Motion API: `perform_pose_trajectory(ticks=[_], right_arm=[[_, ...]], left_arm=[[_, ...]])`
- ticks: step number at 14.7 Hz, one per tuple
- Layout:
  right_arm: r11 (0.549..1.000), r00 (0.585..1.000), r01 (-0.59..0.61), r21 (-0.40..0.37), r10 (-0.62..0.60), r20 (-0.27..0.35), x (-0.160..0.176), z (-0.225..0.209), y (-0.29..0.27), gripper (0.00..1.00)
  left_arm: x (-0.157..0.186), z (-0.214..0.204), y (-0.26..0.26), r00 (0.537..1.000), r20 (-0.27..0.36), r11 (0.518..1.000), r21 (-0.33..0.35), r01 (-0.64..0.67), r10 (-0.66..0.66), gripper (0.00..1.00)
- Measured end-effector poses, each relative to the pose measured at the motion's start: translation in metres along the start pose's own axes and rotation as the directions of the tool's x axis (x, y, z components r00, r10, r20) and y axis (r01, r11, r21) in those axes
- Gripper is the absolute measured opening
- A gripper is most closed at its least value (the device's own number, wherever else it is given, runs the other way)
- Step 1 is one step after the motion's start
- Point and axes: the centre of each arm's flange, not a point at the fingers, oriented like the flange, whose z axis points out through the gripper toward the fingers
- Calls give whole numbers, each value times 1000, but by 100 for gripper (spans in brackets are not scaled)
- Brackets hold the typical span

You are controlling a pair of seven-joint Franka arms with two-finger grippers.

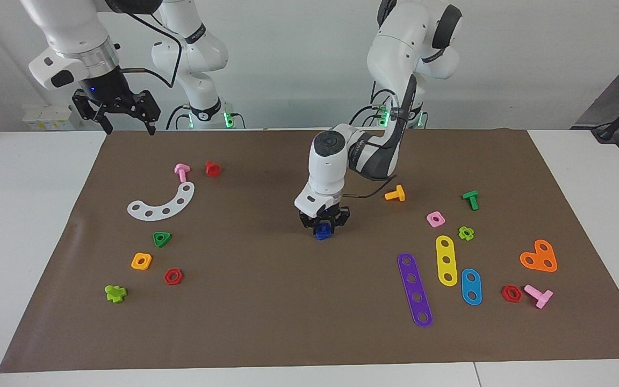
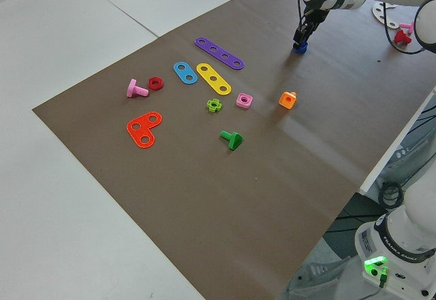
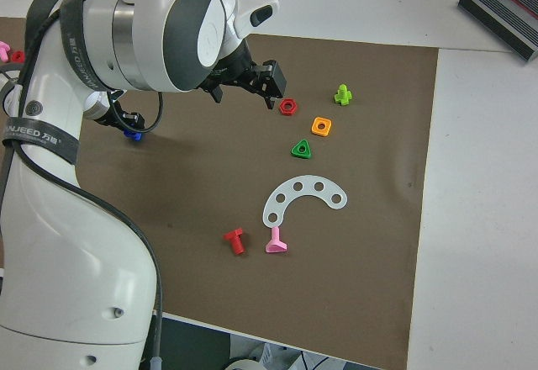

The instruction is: Unscrew and place screws in storage area

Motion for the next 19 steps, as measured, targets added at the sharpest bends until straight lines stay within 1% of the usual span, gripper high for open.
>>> perform_pose_trajectory(ticks=[1, 2, 4, 10, 19], right_arm=[[1000, 1000, 0, 0, 0, 0, 0, 0, 0, 100], [1000, 1000, 0, 0, 0, 0, 0, 0, 0, 100], [1000, 1000, 0, 0, 0, 0, 0, 0, 0, 100], [1000, 1000, 0, 0, 0, 0, 0, 0, 0, 100], [1000, 1000, 0, 0, 0, 0, 0, 0, 0, 100]], left_arm=[[0, 0, 0, 1000, 0, 1000, 0, 0, 0, 52], [0, 0, 0, 1000, 0, 1000, 0, 0, 0, 49], [0, 0, 0, 1000, 0, 1000, 0, 0, 0, 47], [2, -3, 0, 1000, 0, 1000, 1, 1, -1, 47], [9, -19, 0, 1000, 21, 1000, 26, 7, -7, 47]])
